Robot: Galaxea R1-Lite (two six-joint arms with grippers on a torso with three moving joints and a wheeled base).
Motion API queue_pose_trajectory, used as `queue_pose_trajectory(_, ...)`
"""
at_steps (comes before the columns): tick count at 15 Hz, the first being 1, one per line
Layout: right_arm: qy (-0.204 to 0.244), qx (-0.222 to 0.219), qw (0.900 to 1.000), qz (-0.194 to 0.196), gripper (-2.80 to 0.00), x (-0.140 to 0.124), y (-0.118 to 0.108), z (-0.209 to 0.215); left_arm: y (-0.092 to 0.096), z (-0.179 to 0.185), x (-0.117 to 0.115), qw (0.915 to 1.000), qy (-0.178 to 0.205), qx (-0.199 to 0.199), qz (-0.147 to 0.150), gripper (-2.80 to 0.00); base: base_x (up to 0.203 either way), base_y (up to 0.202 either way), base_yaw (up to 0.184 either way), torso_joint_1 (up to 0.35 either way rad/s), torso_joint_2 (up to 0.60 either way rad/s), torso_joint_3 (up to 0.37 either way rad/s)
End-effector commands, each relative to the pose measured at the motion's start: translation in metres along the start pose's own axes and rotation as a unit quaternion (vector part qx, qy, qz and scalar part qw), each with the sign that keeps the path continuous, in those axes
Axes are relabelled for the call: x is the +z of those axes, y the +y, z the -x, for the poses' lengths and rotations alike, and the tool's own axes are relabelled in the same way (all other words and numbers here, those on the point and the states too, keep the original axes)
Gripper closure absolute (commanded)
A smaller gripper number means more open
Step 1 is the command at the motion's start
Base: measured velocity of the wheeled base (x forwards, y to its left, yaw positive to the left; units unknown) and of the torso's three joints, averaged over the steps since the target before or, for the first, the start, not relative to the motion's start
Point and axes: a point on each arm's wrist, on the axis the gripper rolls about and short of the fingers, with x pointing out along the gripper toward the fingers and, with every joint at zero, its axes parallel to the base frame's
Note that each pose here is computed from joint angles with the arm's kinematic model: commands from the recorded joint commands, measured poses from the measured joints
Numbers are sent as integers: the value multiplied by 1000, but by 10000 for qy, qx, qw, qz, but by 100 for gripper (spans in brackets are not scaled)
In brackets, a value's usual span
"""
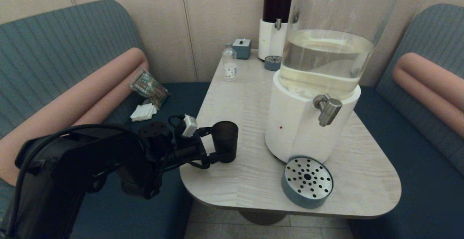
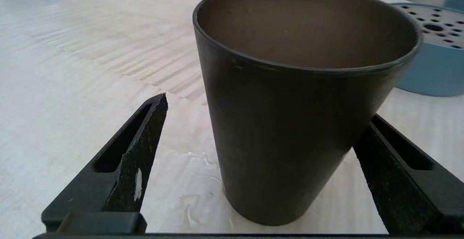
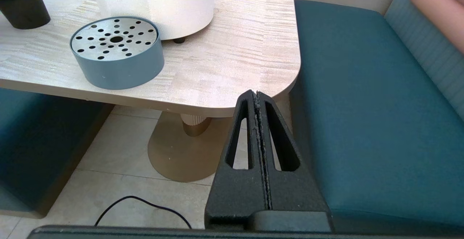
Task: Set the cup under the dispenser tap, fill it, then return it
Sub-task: Pick up the cup
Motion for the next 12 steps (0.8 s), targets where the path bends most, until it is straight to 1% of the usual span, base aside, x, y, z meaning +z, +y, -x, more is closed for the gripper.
queue_pose_trajectory(1, 77, 3, 10000, 2, 0, -4, 0, -1, 0, -1, -1, 10000, -29, -16, -44, -280, 0, 0, 0, 0, 0, 0)
queue_pose_trajectory(3, 77, 1, 10000, 2, 0, -4, 0, -1, 0, -1, 0, 10000, -27, 1, -34, -280, 0, 0, 0, 0, 0, 0)
queue_pose_trajectory(4, 77, 6, 10000, 2, 0, -4, 0, -1, 0, -1, 0, 10000, -28, 26, -37, 0, 0, 0, 0, 0, 0, 0)
queue_pose_trajectory(6, 77, 7, 10000, 2, 0, -4, 0, -1, 0, -2, 3, 10000, -47, 21, -5, 0, 0, 0, 0, 0, 0, 0)
queue_pose_trajectory(10, 77, 7, 10000, 2, 0, -4, 0, -1, -4, -1, 13, 10000, -85, 10, -48, 0, 0, 0, 0, 0, 0, 0)
queue_pose_trajectory(12, 77, 9, 10000, 2, 0, -4, 0, -1, -11, 4, 24, 10000, -78, -3, -39, 0, 0, 0, 0, 0, 0, 0)
